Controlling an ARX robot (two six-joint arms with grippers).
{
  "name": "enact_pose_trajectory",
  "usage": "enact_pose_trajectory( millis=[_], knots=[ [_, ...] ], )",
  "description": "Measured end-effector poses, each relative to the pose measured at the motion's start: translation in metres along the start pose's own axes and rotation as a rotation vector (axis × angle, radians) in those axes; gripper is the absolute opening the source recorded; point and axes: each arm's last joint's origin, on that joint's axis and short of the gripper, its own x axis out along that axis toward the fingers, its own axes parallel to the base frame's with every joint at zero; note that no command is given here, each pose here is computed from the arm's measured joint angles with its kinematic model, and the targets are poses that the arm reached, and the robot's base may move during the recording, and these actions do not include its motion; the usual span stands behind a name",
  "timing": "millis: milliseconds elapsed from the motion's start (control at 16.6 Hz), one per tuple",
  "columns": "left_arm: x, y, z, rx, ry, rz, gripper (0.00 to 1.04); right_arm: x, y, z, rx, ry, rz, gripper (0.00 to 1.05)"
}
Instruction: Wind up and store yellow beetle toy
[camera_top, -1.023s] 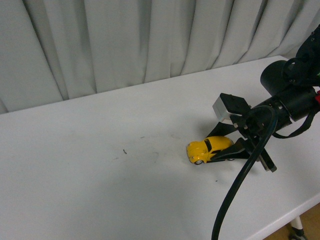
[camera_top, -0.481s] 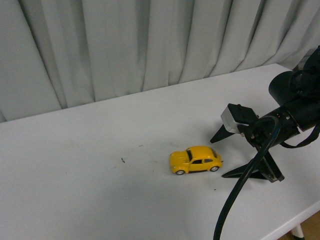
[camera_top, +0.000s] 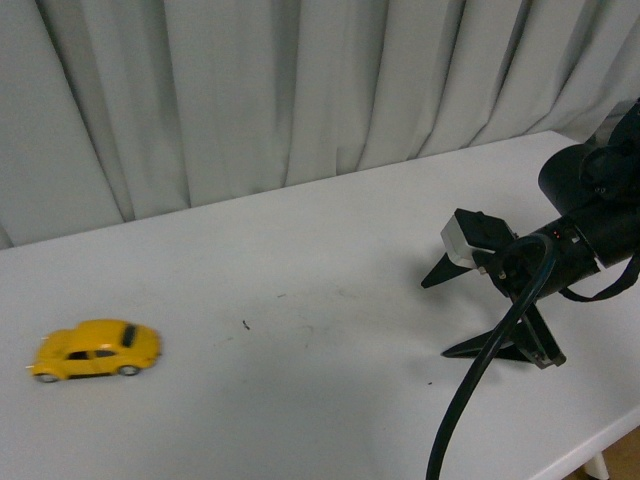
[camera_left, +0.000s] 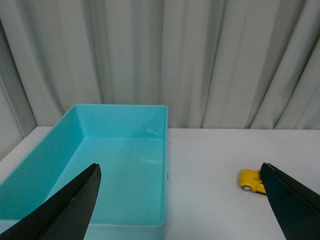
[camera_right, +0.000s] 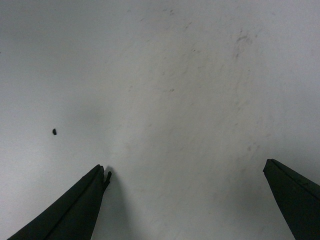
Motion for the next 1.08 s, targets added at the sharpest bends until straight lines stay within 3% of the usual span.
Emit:
enact_pose_trajectory(
  millis=[361,842,902,963,1023,1083],
  knots=[
    [0.000,0.000,0.000,0.000,0.000,0.000,0.98,-0.022,-0.022,0.045,-0.058,-0.199,-0.179,0.98],
    [0.000,0.000,0.000,0.000,0.000,0.000,0.98,-0.020,-0.023,0.050,0.024,-0.295,-0.241,0.98],
    [0.000,0.000,0.000,0.000,0.000,0.000,0.98,-0.020,-0.026,0.052,0.017,-0.308,-0.299,0.97],
    [0.000,0.000,0.000,0.000,0.000,0.000,0.98,-0.013,-0.023,0.054,0.010,-0.229,-0.452,0.90],
    [0.000,0.000,0.000,0.000,0.000,0.000,0.98,-0.006,-0.011,0.056,0.093,-0.177,-0.580,0.83],
    [0.000,0.000,0.000,0.000,0.000,0.000,0.98,0.006,0.019,0.058,0.271,-0.154,-0.707,0.72]
  ],
)
